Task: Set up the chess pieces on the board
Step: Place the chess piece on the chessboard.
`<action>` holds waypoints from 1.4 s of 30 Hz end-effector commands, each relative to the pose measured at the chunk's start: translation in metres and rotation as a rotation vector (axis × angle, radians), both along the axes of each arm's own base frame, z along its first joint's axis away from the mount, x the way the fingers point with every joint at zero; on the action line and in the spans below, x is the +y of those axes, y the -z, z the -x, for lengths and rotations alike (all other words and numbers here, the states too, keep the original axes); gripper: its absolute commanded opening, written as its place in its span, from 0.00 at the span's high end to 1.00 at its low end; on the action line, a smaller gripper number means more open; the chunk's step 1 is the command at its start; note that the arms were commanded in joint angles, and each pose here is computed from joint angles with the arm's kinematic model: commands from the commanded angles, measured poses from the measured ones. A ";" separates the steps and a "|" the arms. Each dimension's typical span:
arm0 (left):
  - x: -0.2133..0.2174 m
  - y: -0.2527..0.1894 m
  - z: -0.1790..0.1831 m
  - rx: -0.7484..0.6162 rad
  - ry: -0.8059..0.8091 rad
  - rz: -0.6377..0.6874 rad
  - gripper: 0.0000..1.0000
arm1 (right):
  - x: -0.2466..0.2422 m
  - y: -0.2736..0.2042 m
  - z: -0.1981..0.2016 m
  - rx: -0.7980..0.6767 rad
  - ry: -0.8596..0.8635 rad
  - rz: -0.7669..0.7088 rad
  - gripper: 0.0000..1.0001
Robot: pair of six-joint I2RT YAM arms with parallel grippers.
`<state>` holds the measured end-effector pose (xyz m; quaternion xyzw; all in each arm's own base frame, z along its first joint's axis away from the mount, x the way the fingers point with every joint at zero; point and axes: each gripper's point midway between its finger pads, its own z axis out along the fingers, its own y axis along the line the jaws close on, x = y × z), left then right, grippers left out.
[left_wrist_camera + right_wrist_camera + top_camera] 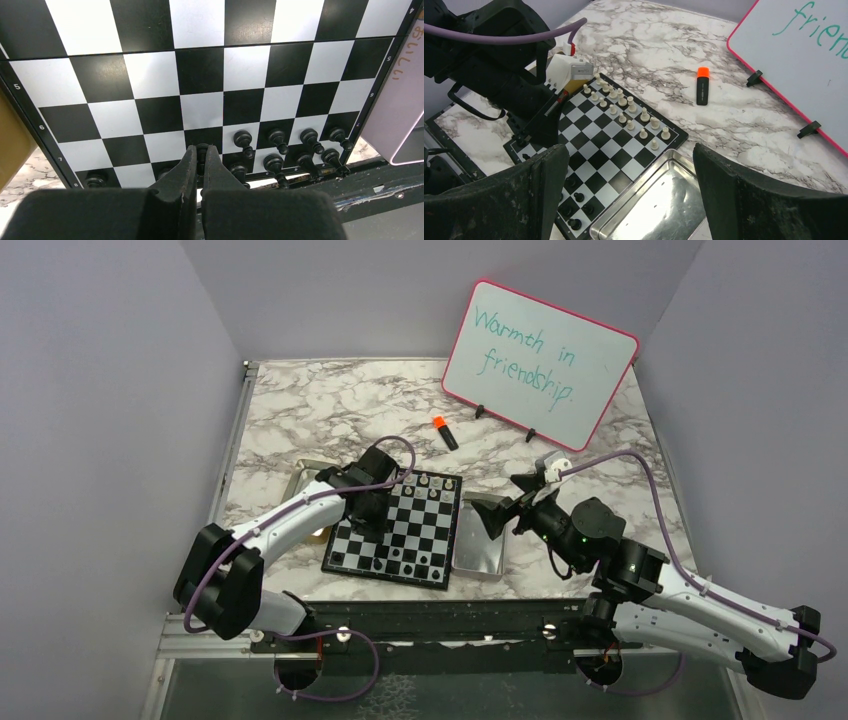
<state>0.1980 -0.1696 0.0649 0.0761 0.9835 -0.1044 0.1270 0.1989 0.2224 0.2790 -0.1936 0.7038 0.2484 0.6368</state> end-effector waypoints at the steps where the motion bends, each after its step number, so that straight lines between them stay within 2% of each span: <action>1: -0.005 0.006 0.002 0.007 0.008 0.015 0.98 | -0.004 0.002 -0.002 0.009 0.027 -0.006 0.00; 26: -0.006 0.026 0.018 0.071 0.031 -0.016 0.95 | -0.005 0.004 -0.003 0.003 0.036 -0.001 0.00; 33: -0.007 0.023 0.017 0.061 0.032 -0.011 0.84 | -0.006 0.003 -0.003 0.002 0.036 -0.007 0.00; 42: -0.009 0.019 0.016 0.055 0.032 0.002 0.80 | -0.003 0.006 -0.003 0.008 0.028 -0.004 0.00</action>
